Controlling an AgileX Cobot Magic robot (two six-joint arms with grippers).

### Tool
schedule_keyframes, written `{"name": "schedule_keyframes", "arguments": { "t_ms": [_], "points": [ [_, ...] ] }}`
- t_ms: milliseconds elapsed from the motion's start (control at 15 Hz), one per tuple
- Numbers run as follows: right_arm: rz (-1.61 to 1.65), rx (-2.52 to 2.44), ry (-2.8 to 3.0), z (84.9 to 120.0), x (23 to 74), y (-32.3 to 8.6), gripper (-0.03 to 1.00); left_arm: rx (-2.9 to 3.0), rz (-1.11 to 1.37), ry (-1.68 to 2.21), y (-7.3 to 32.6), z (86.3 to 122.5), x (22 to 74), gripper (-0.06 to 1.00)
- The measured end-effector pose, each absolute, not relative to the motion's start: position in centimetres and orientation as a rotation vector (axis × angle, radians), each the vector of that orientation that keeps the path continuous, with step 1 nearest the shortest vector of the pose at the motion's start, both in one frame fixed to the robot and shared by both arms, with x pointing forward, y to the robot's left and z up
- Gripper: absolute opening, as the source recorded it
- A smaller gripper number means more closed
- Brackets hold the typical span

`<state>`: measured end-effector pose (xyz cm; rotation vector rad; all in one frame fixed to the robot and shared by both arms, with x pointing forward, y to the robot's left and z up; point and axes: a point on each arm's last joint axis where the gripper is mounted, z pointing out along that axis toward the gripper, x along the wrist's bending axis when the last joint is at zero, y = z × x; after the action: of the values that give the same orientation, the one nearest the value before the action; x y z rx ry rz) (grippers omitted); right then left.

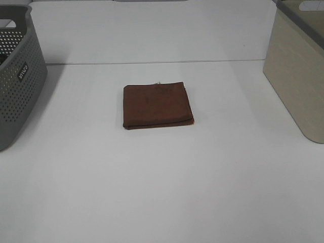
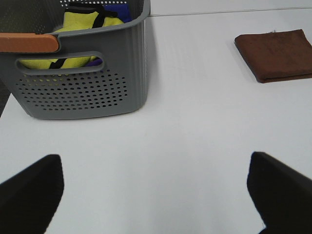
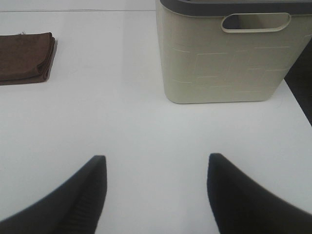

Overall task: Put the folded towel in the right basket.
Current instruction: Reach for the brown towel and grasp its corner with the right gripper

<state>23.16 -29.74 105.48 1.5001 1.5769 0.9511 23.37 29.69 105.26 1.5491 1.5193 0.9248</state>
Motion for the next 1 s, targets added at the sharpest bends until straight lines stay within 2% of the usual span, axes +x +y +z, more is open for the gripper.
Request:
{"name": "schedule_keyframes", "arguments": {
  "t_ms": [1000],
  "points": [
    [0.951,1.5,1.577,105.48,23.16,-29.74,0.58,1.549,0.925,1.519,29.69,105.26,23.37,0.97]
  ]
}}
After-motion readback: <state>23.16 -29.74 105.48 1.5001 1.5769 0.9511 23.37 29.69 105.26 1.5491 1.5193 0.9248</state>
